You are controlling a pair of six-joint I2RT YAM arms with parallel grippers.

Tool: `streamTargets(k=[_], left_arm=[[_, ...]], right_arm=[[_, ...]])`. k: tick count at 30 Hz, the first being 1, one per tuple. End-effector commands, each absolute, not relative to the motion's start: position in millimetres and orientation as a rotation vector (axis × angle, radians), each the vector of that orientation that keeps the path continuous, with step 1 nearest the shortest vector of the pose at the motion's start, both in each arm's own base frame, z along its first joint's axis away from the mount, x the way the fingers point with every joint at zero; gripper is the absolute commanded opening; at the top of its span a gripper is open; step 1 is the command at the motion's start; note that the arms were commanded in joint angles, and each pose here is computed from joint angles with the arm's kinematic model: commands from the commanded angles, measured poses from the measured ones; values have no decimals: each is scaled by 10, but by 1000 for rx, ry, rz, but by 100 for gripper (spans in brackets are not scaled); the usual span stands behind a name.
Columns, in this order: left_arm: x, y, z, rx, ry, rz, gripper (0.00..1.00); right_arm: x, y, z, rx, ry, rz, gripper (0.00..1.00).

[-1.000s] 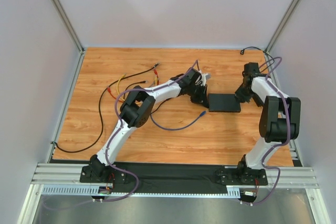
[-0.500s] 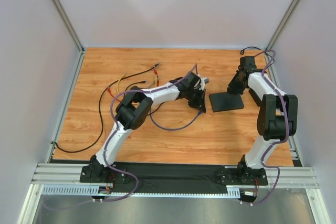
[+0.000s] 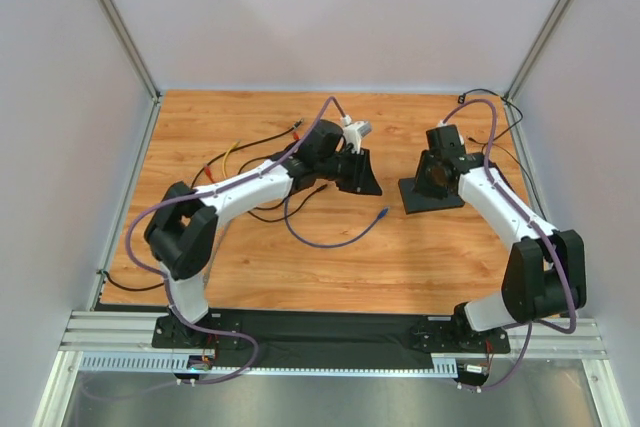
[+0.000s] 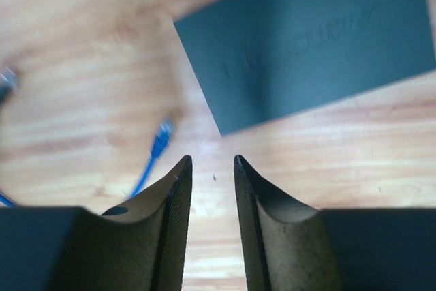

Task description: Pull the plug from the switch port

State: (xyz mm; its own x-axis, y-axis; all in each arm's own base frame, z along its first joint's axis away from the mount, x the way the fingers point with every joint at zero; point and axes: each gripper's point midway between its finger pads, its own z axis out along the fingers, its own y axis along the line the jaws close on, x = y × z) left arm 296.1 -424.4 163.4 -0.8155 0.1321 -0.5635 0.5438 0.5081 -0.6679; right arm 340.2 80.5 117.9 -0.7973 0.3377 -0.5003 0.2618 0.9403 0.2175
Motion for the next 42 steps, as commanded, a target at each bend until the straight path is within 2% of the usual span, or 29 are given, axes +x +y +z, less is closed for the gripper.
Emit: streamTargets(k=[1, 4, 5, 9, 12, 13, 14, 16, 17, 18, 19, 22, 24, 27, 29, 31, 32, 33, 34, 35, 39, 42], left_arm=[[2899, -4050, 1926, 523, 2206, -1283, 33], [2847, -3760, 1948, 459, 2167, -1310, 34], [2882, -3649, 1931, 422, 2157, -1278, 34], [2959, -2994, 1915, 268, 2102, -1125, 53], [2975, -2657, 1960, 196, 2086, -1161, 52], [2957, -2590, 1959, 177, 2084, -1170, 52], [2974, -2500, 2215, 174, 1972, -1235, 52], [2733, -2416, 2139, 166, 1896, -1385, 51], [2755, -2280, 2419, 113, 1748, -1447, 52], [2640, -2218, 2216, 76, 1765, -1485, 53], [2561, -2183, 2213, 86, 1742, -1522, 53], [2344, -2100, 2152, 38, 1658, -1616, 54], [2130, -2039, 2129, 5, 1563, -1690, 55], [1958, -1979, 1850, -40, 1591, -1676, 57], [1827, -1889, 1815, -53, 1543, -1627, 60], [1717, -1858, 1923, 2, 1474, -1613, 61], [1695, -1857, 1942, 9, 1468, -1615, 62], [1685, -1850, 1961, 10, 1460, -1611, 62], [1632, -1831, 2070, 50, 1403, -1597, 62], [1659, -1830, 1976, 18, 1450, -1590, 63], [1757, -1761, 1688, -69, 1551, -1483, 65], [1799, -1683, 1563, -117, 1601, -1394, 67]], right_arm=[[3155, 781, 1101, 360, 2569, 128, 34], [3058, 836, 1073, 325, 2563, 162, 37], [3051, 843, 1068, 313, 2558, 167, 40], [3074, 933, 1167, 255, 2518, 245, 55], [3035, 1083, 1280, 241, 2483, 369, 64], [2994, 1097, 1260, 239, 2484, 379, 69], [2961, 1129, 1264, 225, 2481, 411, 81], [2873, 1274, 1279, 169, 2435, 545, 87], [2835, 1314, 1391, 156, 2376, 598, 96], [2872, 1373, 1456, 146, 2301, 658, 100], [2709, 1444, 1291, 155, 2318, 761, 100], [2645, 1568, 1431, 182, 2162, 979, 100], [2525, 1549, 1257, 234, 2136, 1031, 100], [2409, 1513, 1169, 341, 2017, 1131, 100], [2359, 1461, 1294, 406, 1873, 1181, 100], [2260, 1380, 1090, 474, 1803, 1186, 100], [2234, 1344, 1232, 476, 1697, 1216, 100], [2232, 1237, 984, 581, 1766, 1135, 100], [2218, 1201, 992, 588, 1756, 1114, 100], [2202, 1167, 1187, 542, 1663, 1117, 100], [2145, 933, 458, 795, 1898, 900, 100], [2113, 921, 397, 798, 1922, 880, 100]])
